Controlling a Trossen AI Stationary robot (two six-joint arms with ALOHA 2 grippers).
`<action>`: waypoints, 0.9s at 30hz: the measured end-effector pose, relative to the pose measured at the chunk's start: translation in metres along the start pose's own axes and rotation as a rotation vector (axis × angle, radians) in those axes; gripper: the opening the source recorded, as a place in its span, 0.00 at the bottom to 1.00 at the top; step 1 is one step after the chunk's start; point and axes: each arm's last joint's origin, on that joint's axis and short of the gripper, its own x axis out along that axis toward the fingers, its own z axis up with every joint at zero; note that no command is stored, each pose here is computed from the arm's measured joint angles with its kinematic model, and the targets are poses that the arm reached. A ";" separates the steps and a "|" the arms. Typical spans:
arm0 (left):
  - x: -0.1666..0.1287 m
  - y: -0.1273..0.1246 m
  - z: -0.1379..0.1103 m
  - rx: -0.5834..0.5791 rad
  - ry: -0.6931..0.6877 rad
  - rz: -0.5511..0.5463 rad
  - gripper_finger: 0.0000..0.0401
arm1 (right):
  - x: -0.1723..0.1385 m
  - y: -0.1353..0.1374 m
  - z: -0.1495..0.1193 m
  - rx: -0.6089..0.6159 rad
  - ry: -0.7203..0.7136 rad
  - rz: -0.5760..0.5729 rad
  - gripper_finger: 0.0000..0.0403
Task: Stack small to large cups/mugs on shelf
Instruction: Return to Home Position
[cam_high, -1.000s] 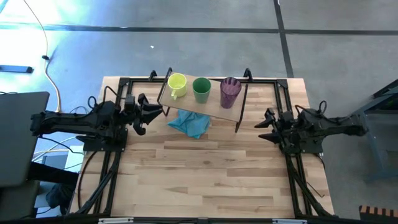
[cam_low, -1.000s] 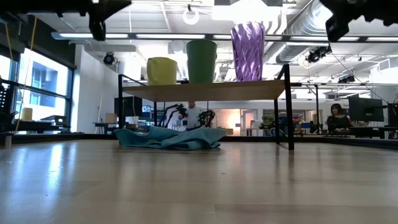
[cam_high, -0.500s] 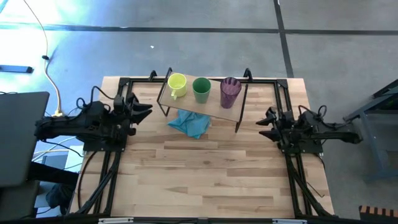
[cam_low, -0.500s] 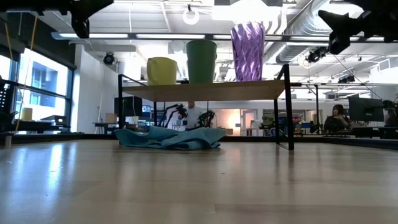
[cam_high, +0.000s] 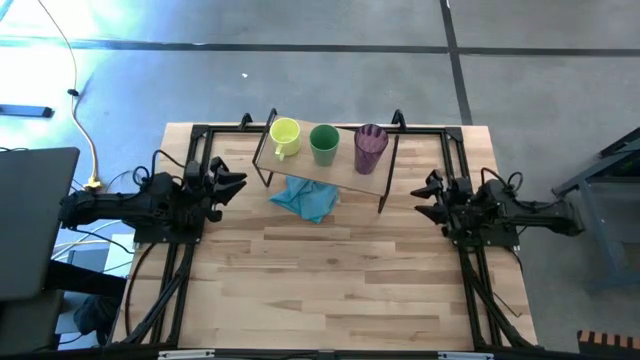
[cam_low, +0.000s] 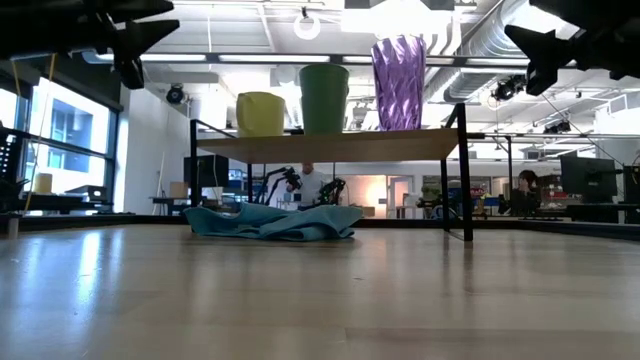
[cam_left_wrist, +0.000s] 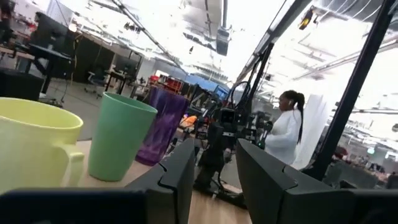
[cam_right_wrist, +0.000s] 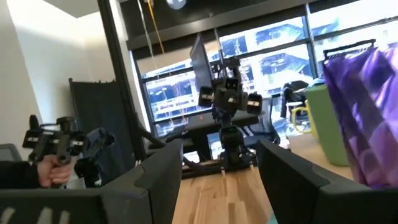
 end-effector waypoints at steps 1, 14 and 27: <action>0.000 0.000 -0.001 0.004 -0.010 -0.002 0.26 | 0.000 0.000 0.001 -0.002 -0.006 -0.004 0.49; -0.006 0.008 -0.018 0.014 -0.084 -0.005 0.26 | -0.001 -0.007 0.002 -0.028 -0.021 -0.070 0.49; -0.010 0.004 -0.005 0.132 -0.246 -0.033 0.26 | -0.001 -0.010 0.000 -0.020 0.004 -0.101 0.49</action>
